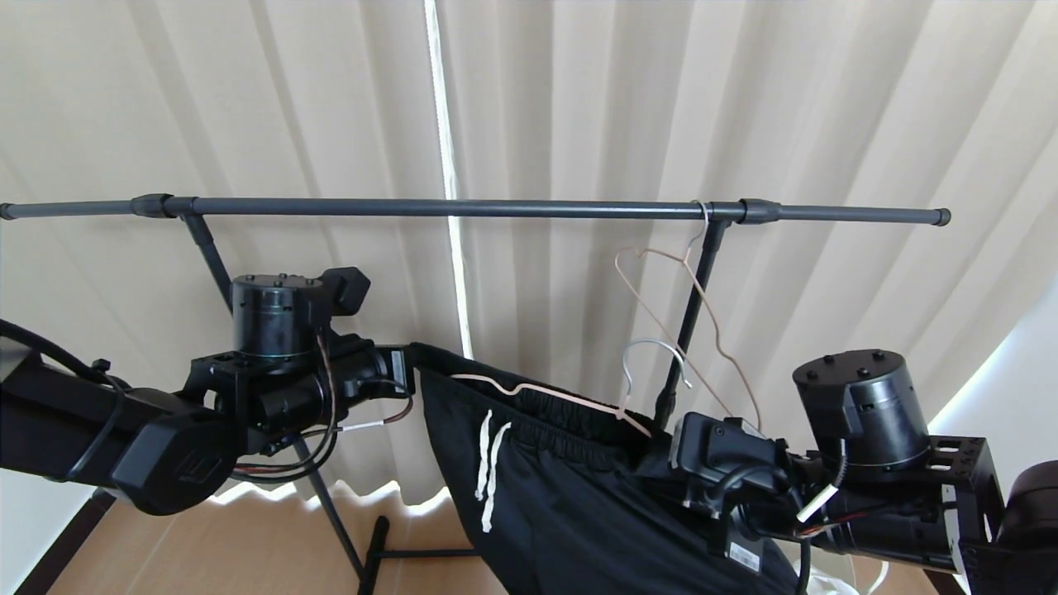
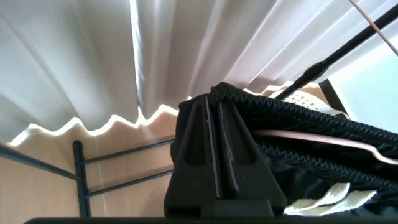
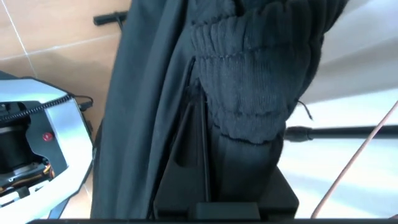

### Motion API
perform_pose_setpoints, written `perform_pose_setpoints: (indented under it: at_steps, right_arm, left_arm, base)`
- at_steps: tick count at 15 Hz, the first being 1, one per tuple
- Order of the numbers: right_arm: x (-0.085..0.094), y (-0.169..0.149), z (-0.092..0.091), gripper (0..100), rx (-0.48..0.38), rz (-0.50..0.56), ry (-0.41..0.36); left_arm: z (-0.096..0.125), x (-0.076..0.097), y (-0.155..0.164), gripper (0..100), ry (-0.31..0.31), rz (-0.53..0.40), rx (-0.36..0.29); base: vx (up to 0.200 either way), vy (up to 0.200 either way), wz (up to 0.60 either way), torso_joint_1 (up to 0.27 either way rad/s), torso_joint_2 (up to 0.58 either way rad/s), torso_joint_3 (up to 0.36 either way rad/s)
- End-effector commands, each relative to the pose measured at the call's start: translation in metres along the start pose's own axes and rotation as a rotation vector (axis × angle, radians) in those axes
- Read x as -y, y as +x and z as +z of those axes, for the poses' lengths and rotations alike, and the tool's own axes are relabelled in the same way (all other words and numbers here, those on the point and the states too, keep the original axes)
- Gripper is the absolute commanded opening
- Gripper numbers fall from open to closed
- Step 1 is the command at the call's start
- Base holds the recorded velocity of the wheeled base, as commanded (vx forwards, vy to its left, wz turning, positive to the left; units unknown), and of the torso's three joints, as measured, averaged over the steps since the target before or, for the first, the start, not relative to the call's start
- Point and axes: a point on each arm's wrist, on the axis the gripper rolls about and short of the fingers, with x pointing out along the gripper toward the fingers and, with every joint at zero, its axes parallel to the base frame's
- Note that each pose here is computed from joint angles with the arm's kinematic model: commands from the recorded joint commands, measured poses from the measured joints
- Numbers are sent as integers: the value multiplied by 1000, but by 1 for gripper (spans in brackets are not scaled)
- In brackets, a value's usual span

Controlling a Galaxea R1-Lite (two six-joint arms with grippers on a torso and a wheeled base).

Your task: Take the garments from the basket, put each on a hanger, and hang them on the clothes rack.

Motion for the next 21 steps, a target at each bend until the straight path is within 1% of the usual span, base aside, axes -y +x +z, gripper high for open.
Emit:
perform_pose_setpoints:
  at_steps: [1,3,4,5,6,8,10,11,13,14,15,16,18,20,21]
  right_arm:
    - [0,11,-3,0,-34,3,2]
    - [4,18,2,0,-39,-12,0]
    - [7,22,5,0,-42,-30,-1]
    - [9,25,8,0,-41,-42,-5]
    - [11,28,11,0,-37,-49,-6]
    - [13,32,13,0,-36,-51,-11]
    - [13,35,12,0,-47,-49,-26]
    - [12,37,11,0,-63,-58,-27]
    - [12,41,9,0,-75,-57,-26]
    - [11,44,8,0,-83,-52,-26]
    - [11,46,7,0,-88,-48,-25]
    - [10,49,4,0,-99,-42,-23]
    - [10,55,3,0,-101,-40,-20]
    - [14,54,7,0,-87,-53,-18]
    - [18,49,11,0,-62,-71,-14]
  left_arm:
    - [5,10,-10,0,9,-23,2]
    - [4,18,-15,0,17,-36,-51]
    - [3,23,-16,0,23,-33,-89]
    - [2,29,-16,0,22,-25,-108]
    - [2,36,-16,0,1,-22,-118]
    - [1,42,-16,0,-3,-27,-143]
    - [3,48,-18,0,-27,-38,-153]
    - [7,51,-20,0,-56,-40,-161]
    - [12,55,-23,0,-87,-49,-168]
    - [21,58,-26,0,-139,-58,-156]
    - [24,58,-29,0,-149,-61,-151]
    - [30,59,-36,0,-154,-71,-128]
    - [34,65,-50,0,-148,-114,-105]
    - [29,65,-55,0,-130,-125,-121]
    - [20,63,-51,0,-70,-113,-149]
  base:
    - [0,0,0,0,0,0]
    - [0,0,0,0,0,0]
    - [0,0,0,0,0,0]
    - [0,0,0,0,0,0]
    - [0,0,0,0,0,0]
    - [0,0,0,0,0,0]
    - [0,0,0,0,0,0]
    - [0,0,0,0,0,0]
    - [0,0,0,0,0,0]
    - [0,0,0,0,0,0]
    - [0,0,0,0,0,0]
    - [0,0,0,0,0,0]
    - [0,0,0,0,0,0]
    - [0,0,0,0,0,0]
    - [0,0,0,0,0,0]
